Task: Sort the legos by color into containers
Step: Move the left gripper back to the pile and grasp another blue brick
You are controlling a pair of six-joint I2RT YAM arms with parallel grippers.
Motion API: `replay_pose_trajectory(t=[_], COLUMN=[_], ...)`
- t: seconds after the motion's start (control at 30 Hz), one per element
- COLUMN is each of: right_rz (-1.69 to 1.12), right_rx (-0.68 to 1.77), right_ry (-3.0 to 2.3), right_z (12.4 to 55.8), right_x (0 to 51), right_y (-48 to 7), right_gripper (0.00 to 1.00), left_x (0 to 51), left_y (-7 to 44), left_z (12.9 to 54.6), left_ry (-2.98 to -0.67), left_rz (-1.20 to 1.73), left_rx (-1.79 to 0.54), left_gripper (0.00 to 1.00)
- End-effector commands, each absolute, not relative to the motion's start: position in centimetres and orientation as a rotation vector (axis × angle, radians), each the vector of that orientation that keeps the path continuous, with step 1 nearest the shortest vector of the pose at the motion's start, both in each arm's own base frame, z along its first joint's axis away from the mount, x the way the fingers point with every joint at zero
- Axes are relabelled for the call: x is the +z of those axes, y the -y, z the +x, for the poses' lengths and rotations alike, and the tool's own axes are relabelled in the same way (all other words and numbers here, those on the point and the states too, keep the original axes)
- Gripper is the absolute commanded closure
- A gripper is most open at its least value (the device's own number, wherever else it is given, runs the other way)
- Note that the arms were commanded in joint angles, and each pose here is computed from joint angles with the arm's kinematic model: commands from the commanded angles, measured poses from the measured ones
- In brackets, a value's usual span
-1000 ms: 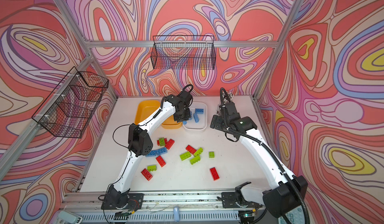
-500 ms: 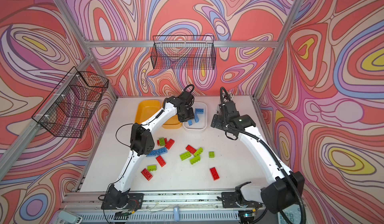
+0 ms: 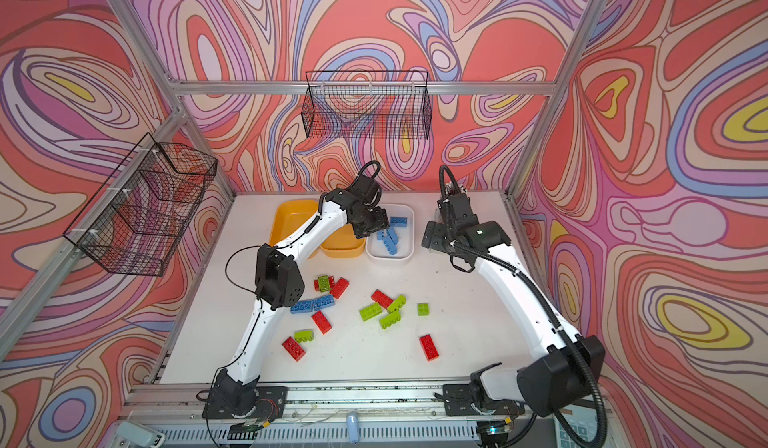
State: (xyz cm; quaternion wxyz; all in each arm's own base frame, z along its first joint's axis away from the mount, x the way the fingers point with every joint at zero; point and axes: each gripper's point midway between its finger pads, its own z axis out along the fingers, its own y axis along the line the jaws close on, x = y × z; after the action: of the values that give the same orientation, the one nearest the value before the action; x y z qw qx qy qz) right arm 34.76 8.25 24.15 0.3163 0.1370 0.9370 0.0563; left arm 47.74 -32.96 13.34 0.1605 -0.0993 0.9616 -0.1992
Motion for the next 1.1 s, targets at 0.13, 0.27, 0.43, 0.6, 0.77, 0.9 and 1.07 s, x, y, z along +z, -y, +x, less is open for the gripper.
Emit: replay_pose_trajectory(t=[0.13,0.27,0.43,0.6,0.77,0.9,1.07], right_rz=[0.268,0.236,0.195,0.175,0.17,0.176,0.183], right_rx=[0.174,0.219,0.241,0.272,0.295,0.304,0.301], right_ry=[-2.503,-2.512,-2.525,-2.539,-2.546,-2.537,-2.52], right_z=[36.3,36.9,37.3,36.7,35.6,35.0,34.5], right_x=[23.4,23.1,22.7,22.3,22.0,22.3,23.0], right_y=[-9.5,-10.6,-11.3,-11.9,-12.3,-12.4,-12.1], right_gripper=[0.02,0.02,0.02,0.02,0.02,0.02,0.02], left_x=[17.3,16.2,13.9,11.2,9.2,7.8,6.3], left_y=[23.0,18.4,13.4,10.1,8.3,8.3,9.1], left_z=[40.4,34.8,28.1,23.2,21.1,21.2,22.5], left_ry=[-2.734,-2.755,-2.772,-2.79,-2.776,-2.777,-2.803], left_rz=[-0.308,-0.419,-0.556,-0.644,-0.677,-0.651,-0.619], left_rx=[-0.17,-0.069,0.02,0.091,0.11,0.105,0.059], left_gripper=[0.25,0.25,0.25,0.25,0.25,0.24,0.23])
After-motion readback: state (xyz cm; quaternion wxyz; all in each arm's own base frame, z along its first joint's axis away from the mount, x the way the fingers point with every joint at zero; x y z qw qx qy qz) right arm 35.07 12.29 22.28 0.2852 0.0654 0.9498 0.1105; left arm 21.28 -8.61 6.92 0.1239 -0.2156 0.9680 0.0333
